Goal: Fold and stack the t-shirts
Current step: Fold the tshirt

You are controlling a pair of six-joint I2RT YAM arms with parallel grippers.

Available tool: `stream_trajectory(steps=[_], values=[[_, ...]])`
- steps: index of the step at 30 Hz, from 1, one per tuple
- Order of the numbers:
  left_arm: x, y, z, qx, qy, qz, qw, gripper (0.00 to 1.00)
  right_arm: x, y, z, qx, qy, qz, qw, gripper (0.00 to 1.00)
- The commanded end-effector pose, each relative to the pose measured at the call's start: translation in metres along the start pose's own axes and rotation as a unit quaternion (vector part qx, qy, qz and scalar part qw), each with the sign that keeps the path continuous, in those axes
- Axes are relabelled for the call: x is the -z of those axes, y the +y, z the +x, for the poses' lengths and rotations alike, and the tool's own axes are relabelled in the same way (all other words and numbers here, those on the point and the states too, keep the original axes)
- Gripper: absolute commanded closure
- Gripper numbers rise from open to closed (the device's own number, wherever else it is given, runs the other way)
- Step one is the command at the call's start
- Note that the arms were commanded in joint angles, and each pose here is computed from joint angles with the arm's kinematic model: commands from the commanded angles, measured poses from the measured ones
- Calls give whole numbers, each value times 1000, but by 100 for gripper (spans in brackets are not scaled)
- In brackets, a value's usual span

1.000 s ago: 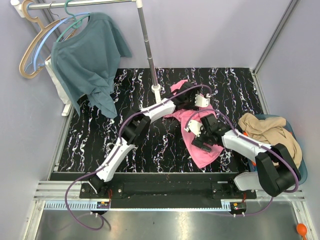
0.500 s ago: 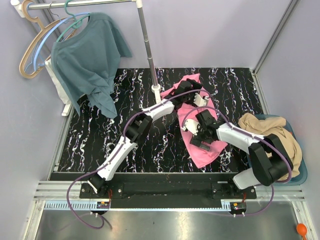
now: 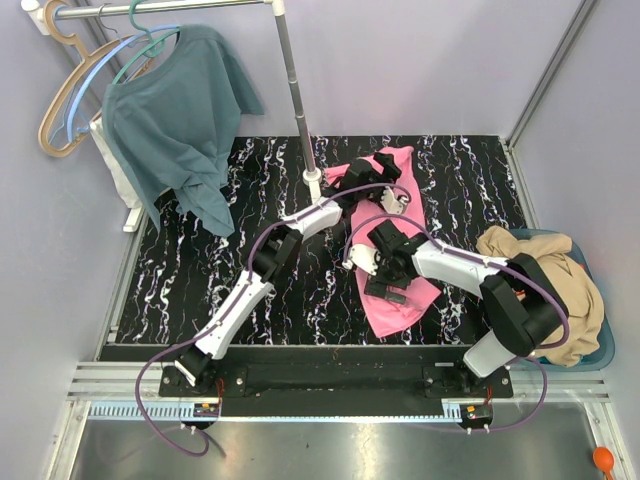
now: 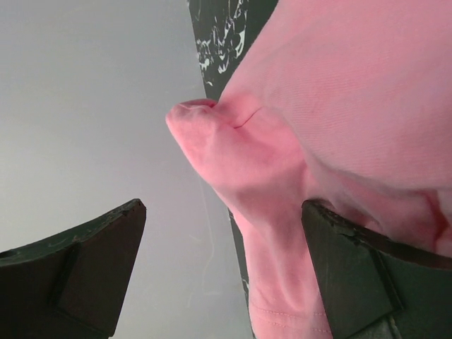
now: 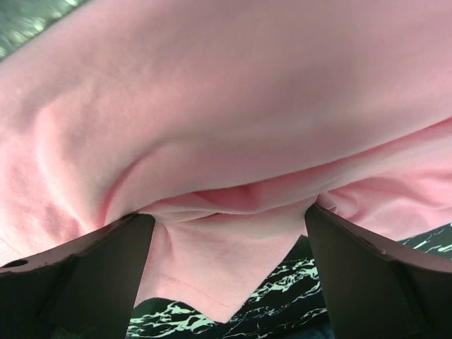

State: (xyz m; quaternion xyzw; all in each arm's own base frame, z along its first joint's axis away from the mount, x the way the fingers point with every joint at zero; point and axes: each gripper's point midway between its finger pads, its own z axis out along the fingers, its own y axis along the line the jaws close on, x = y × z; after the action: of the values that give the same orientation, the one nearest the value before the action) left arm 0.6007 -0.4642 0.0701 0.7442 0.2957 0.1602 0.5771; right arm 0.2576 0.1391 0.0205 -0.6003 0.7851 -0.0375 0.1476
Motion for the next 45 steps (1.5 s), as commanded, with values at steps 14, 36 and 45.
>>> stream_trajectory(steps=[14,36,45], values=[[2,17,25,-35,-13,-68,997,1,24,41,-22,-5,7,-21,1000,0],[123,168,7,168,112,-164,966,1,108,-16,-3,-84,-36,178,980,0],[204,77,-49,386,121,48,913,1,94,-41,6,-131,-77,227,962,0]])
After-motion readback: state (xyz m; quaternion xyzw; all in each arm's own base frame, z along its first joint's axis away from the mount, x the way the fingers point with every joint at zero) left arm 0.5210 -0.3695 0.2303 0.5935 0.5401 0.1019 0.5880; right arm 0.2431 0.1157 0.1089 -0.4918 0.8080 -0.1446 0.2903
